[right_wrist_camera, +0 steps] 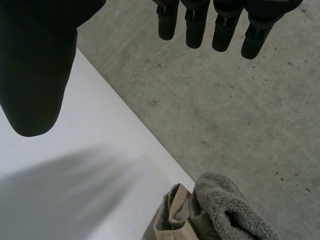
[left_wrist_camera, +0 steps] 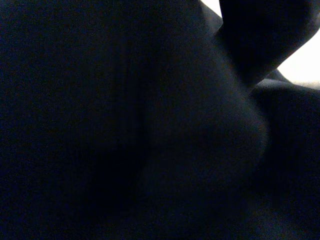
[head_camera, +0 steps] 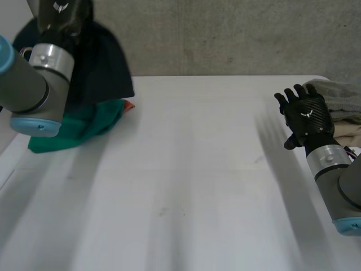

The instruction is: Fold the laundry.

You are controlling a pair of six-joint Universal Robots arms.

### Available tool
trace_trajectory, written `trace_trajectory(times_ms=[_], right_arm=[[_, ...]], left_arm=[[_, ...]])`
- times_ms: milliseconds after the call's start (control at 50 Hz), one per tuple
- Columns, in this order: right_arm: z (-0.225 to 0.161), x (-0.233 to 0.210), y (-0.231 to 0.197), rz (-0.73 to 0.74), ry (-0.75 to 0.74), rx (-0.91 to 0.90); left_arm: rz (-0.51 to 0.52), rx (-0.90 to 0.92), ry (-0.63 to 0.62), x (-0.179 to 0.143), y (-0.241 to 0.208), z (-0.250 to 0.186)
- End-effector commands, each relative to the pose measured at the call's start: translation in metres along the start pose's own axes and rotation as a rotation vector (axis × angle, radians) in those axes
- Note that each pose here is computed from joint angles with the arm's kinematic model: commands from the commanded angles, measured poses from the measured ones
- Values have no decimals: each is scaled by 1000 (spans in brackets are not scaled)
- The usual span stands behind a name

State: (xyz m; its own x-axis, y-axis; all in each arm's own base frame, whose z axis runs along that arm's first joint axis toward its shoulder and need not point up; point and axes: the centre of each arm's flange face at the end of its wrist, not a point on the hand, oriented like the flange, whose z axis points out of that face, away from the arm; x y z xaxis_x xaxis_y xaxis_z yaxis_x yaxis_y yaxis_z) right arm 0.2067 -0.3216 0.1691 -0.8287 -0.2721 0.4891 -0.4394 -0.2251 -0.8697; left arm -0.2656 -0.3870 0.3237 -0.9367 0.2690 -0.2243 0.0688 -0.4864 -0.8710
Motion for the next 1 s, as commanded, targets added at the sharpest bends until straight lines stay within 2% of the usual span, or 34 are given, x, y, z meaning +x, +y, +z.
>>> trace_trajectory(times_ms=[20, 120, 180, 200, 280, 340, 440, 520, 640, 760, 880, 1000], right_arm=[[2, 17, -6, -6, 61, 12], [9, 45, -11, 33, 146, 30], [12, 57, -11, 74, 175, 34], [13, 65, -12, 102, 192, 38], [15, 75, -11, 152, 206, 28], [15, 76, -11, 163, 198, 17], [14, 64, -16, 166, 125, 4], [13, 51, -25, 170, 47, -3], [7, 44, -44, 173, -36, -43], [-9, 36, -58, 159, -179, -177], [-36, 25, -59, 131, -351, -374], [-70, -1, -53, 151, -591, -540]], left_arm=[[-219, 29, 288, 68, -66, -49], [-359, -62, 520, 115, -75, -108], [-400, -123, 623, 132, -70, -138], [-420, -171, 691, 143, -64, -159], [-447, -326, 806, 156, -36, -208], [-439, -427, 846, 158, -15, -235], [-369, -483, 822, 144, 3, -238], [-331, -502, 791, 130, 0, -231], [-330, -465, 726, 113, -22, -217], [-387, -469, 553, 89, -36, -204], [-454, -612, 445, 87, -27, -216], [-431, -832, 496, 107, -9, -247]])
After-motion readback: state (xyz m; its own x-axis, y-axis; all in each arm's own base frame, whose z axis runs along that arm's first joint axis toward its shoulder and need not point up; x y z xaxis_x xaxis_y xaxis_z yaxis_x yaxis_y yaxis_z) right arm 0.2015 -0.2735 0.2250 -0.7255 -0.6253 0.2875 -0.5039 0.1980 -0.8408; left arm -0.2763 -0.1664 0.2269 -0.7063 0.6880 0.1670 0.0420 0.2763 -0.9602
